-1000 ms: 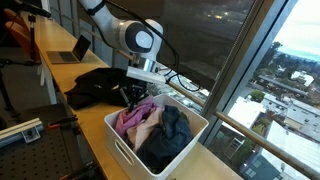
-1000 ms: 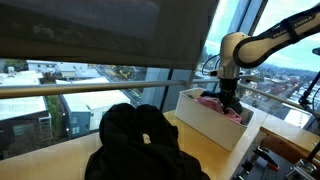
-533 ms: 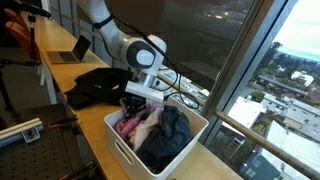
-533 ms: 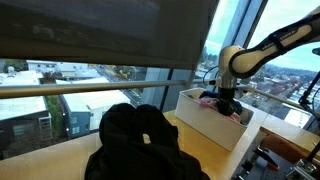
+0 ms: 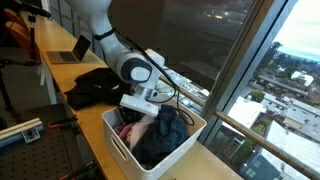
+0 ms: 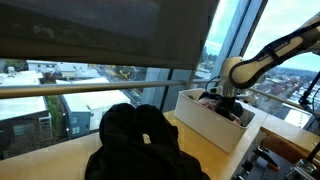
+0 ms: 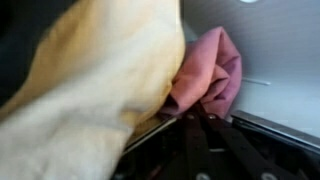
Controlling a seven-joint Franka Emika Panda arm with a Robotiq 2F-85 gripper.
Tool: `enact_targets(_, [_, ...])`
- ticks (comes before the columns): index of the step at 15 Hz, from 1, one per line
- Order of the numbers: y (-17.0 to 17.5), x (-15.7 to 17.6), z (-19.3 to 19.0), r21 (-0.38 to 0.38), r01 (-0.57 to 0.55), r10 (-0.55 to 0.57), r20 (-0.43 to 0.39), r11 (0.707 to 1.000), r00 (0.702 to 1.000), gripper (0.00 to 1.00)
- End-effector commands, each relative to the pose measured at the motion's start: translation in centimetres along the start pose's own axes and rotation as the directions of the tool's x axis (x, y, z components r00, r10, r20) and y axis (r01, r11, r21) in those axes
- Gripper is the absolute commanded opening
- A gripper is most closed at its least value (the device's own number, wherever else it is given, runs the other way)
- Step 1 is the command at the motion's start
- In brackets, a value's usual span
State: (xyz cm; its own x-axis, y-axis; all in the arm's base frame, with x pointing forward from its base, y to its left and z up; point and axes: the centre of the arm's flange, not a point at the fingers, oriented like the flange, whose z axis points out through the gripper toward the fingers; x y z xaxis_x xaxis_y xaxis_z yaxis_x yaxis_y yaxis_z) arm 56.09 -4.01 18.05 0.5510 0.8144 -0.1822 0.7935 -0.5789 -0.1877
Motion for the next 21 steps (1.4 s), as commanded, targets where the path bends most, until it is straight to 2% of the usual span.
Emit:
enact_targets(1, [-3.1,-2.1,-7.8,-0.067,-0.034,0.029,-0.063,0.997,0.998,0.07])
enact_targets(2, [-3.7,-1.7,-9.5,-0.094,-0.054,0.046,-0.082,0.994,0.996,0.28])
enact_targets(6, [-7.9,1.8,-17.8,-0.230,-0.061,0.028,-0.144,0.971,0.989,0.55])
enact_targets(9, [-12.5,8.1,-22.1,-0.284,-0.011,-0.043,-0.182,0.959,0.982,0.77])
enact_targets(12, [-17.1,16.4,-22.8,-0.295,0.051,-0.119,-0.215,0.954,0.969,0.98])
enact_targets(15, [-21.5,24.0,-20.5,-0.278,0.119,-0.183,-0.219,0.953,0.958,1.00])
enact_targets(18, [-23.7,30.4,-16.2,-0.229,0.163,-0.212,-0.211,0.960,0.954,1.00])
enact_targets(21, [-24.3,34.0,-11.5,-0.171,0.191,-0.223,-0.192,0.967,0.956,1.00])
